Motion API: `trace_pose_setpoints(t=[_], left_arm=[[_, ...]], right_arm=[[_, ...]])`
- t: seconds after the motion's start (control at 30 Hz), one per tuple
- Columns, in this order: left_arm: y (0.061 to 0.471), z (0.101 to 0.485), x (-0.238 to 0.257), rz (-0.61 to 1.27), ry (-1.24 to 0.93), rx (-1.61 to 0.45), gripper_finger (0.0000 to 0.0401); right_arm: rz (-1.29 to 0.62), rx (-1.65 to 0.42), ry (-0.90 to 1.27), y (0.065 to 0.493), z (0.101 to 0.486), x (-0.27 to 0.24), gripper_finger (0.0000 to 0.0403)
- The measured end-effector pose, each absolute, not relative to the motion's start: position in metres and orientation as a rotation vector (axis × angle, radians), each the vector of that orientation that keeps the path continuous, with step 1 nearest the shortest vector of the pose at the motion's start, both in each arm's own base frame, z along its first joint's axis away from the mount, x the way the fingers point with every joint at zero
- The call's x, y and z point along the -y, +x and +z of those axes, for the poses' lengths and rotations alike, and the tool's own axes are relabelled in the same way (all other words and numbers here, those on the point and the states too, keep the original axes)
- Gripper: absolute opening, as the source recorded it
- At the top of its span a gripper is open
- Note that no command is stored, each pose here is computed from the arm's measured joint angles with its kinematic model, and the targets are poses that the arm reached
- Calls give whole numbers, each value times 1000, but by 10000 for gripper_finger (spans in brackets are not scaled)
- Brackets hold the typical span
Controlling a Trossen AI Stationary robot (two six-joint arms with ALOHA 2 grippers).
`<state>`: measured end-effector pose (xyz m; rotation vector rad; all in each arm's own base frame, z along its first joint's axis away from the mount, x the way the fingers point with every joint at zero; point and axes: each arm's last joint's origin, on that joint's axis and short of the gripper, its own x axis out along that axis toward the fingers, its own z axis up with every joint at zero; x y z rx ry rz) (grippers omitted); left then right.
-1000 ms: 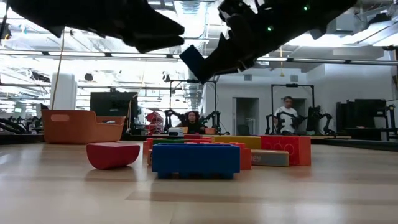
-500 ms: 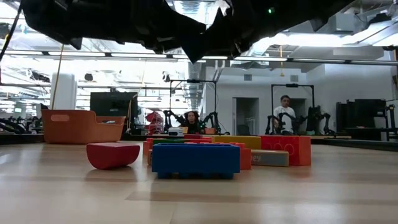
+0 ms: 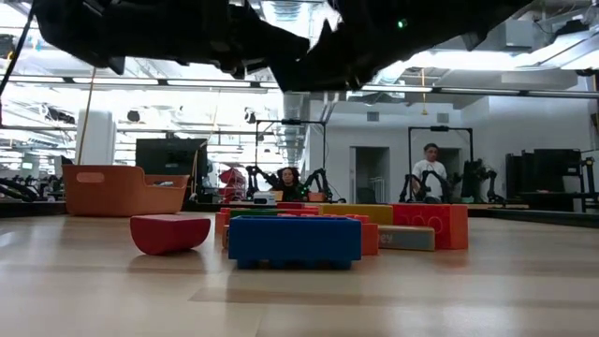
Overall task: Sort blocks by size
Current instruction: Put the large blue game piece into the orange bin
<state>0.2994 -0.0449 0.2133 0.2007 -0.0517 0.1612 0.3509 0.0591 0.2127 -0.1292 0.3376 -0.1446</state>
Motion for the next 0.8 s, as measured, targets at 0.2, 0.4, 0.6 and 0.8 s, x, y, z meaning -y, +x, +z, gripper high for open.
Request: trace_pose_setpoints(t=[0.2, 0.4, 0.6, 0.8], left_arm=[[278, 229, 36, 254, 172, -111, 85], [235, 227, 1, 561, 103, -438, 86], [189, 220, -40, 988, 26, -644, 103], [166, 205, -68, 1186, -48, -781, 102]], right_arm=[[-169, -545, -75, 342, 193, -57, 251], [-227, -695, -30, 331, 180, -58, 255], [-253, -686, -62, 329, 181, -67, 255], [-244, -654, -67, 330, 183, -71, 255]])
